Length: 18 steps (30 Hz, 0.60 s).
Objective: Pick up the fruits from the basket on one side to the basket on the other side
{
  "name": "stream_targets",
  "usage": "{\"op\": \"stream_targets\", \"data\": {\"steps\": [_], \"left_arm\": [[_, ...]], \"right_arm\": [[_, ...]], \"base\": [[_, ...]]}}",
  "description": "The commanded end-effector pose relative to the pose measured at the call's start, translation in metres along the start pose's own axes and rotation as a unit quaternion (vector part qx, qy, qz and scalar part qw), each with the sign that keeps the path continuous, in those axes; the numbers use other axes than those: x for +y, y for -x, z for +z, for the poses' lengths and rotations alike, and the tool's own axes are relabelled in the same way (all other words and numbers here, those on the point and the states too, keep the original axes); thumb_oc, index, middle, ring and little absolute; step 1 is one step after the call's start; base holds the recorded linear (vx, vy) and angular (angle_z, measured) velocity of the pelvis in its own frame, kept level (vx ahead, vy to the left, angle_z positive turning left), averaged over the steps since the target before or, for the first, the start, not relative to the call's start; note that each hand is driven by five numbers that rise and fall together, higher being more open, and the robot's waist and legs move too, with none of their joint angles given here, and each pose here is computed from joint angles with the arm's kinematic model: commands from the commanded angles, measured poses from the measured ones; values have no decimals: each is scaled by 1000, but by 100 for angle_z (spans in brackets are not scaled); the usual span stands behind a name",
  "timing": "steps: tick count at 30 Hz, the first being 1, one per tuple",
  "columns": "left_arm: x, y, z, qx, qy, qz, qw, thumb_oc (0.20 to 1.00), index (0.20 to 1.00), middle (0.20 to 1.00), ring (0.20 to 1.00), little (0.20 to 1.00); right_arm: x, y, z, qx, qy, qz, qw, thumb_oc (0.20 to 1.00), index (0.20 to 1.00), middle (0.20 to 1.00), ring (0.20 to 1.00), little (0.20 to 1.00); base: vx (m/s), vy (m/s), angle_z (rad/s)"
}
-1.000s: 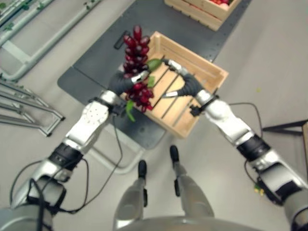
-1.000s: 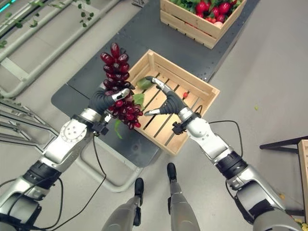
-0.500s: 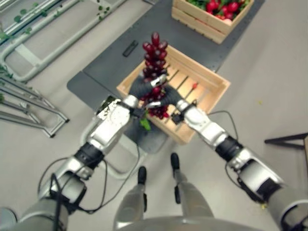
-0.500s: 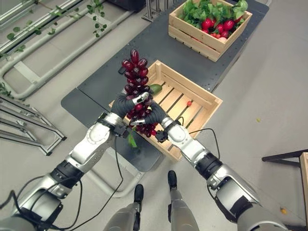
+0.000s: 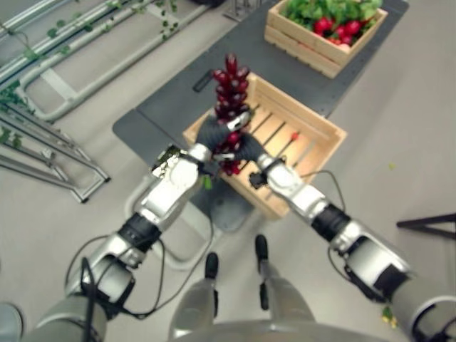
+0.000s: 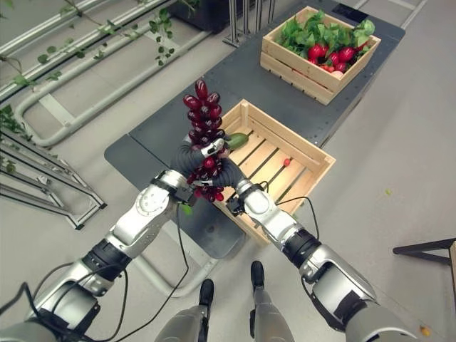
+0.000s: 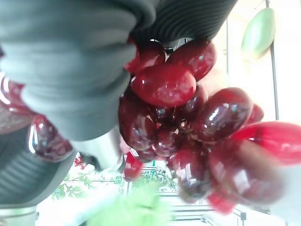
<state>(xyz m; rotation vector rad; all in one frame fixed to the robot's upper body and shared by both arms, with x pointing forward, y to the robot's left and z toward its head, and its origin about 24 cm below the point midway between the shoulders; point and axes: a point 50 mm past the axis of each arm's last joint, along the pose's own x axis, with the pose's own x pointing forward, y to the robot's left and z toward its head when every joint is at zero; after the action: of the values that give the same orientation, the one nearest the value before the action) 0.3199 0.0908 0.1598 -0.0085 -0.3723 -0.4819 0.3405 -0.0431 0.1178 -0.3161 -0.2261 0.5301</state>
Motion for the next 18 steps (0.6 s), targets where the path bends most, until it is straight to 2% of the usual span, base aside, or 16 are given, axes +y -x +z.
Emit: {"op": "stream_targets", "data": {"steps": [1, 8, 9, 10, 18], "left_arm": [[-58, -9, 15, -54, 81, -104, 990, 200, 200, 200, 200, 200], [-59, -6, 13, -52, 93, -99, 989, 200, 200, 200, 200, 200], [-58, -6, 13, -52, 96, -95, 989, 448, 448, 448, 448, 448], [-58, -5, 11, -49, 99, -91, 990, 1000, 1000, 1000, 1000, 1000], [-38, 9, 7, -57, 127, -31, 990, 1000, 1000, 1000, 1000, 1000]], "right_arm": [[10, -18, 35, -73, -46, -10, 996, 200, 200, 200, 200, 200], [3, -6, 18, -55, -83, -46, 994, 200, 200, 200, 200, 200], [2, -4, 15, -52, -87, -51, 994, 200, 200, 200, 200, 200], [0, -2, 12, -49, -89, -55, 993, 200, 200, 200, 200, 200], [-18, 16, -2, -38, -87, -96, 991, 200, 200, 200, 200, 200]], "base": [[0, 0, 0], [-1, 2, 0], [0, 0, 0], [0, 0, 0], [19, 4, 1]]}}
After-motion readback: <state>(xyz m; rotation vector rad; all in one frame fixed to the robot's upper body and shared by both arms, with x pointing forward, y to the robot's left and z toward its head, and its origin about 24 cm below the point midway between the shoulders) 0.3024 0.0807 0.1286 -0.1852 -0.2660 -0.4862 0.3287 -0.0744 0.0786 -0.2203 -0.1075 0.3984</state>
